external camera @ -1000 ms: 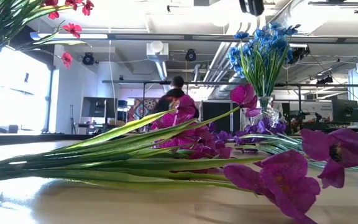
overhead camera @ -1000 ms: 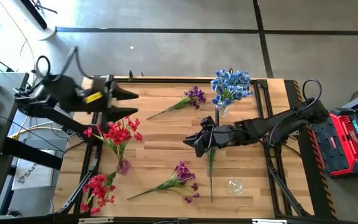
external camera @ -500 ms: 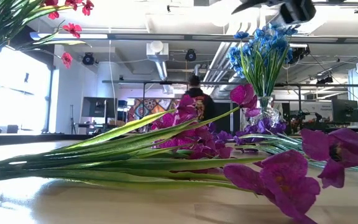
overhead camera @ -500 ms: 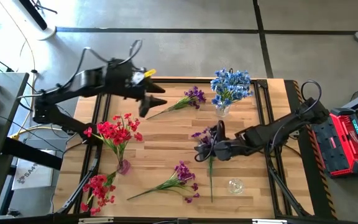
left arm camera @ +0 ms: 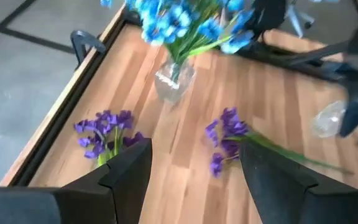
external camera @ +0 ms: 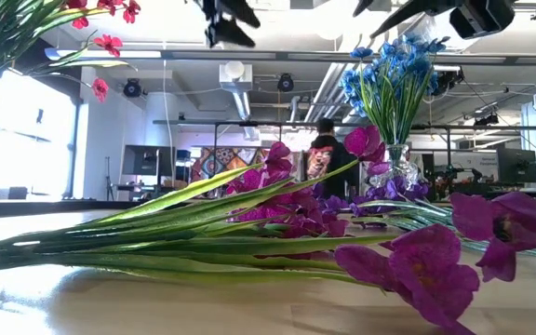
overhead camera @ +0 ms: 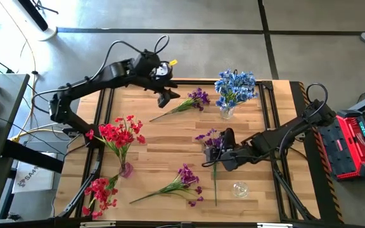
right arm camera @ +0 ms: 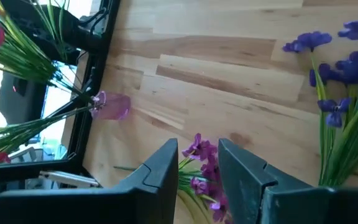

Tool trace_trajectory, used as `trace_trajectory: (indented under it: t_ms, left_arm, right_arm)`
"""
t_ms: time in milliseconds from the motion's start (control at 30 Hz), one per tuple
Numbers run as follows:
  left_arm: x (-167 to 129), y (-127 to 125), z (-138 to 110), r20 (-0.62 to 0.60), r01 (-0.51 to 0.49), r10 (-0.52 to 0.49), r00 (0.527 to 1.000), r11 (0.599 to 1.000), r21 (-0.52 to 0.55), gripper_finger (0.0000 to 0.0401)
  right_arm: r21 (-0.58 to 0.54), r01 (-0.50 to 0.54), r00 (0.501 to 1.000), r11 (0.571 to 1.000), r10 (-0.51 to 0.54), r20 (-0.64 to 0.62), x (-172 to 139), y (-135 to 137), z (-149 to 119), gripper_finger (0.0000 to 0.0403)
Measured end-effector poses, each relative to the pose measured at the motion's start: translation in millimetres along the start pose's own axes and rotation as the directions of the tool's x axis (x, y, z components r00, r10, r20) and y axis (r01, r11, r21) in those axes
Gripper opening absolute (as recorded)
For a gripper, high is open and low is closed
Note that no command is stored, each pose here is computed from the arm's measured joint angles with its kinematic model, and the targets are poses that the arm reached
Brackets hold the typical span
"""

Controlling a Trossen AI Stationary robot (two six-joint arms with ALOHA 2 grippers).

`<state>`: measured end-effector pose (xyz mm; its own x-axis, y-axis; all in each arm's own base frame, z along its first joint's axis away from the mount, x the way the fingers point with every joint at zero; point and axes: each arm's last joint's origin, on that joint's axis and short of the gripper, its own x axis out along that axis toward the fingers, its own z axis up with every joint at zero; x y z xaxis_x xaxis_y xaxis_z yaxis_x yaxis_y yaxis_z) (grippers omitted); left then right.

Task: Sort flowers into vase by color
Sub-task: Put the top violet flower into the bottom transparent flower vase

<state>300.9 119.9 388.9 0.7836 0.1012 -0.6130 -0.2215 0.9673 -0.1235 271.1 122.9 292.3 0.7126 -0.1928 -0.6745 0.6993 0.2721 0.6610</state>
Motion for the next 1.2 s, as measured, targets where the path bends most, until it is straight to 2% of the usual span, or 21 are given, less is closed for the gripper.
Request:
trace_trajectory:
  t_ms: [267,500,633,867,1200]
  left_arm:
    - [42.7,25.1,-10.5,-0.112,0.019,-0.02,0.993,1.0,-0.009,0.0229]
    - [59.3,39.7,-16.8,-0.157,0.01,-0.008,0.988,1.0,0.012,0.0229]
    - [66.9,49.2,-22.8,-0.192,0.005,0.001,0.981,1.0,0.028,0.0229]
    - [91.5,64.7,-42.5,-0.283,0.004,0.003,0.959,1.0,0.027,0.0229]
    - [124.3,73.5,-59.7,-0.37,0.024,-0.013,0.929,0.999,0.023,0.0229]
  right_arm:
    - [-0.108,-0.028,1.0,0.994,0.028,-0.002,0.1,3.0,0.0,0.0103]
    - [-0.155,-0.028,0.999,0.988,0.033,0.033,0.3,3.5,1.4,0.0103]
    - [-0.085,-0.02,0.996,0.996,0.027,0.086,1.3,2.9,4.8,0.0103]
    - [0.007,-0.003,0.995,1.0,0.003,0.102,5.4,1.5,9.9,0.0103]
    - [0.067,-0.009,0.995,0.998,0.002,0.1,6.7,1.5,8.2,0.0103]
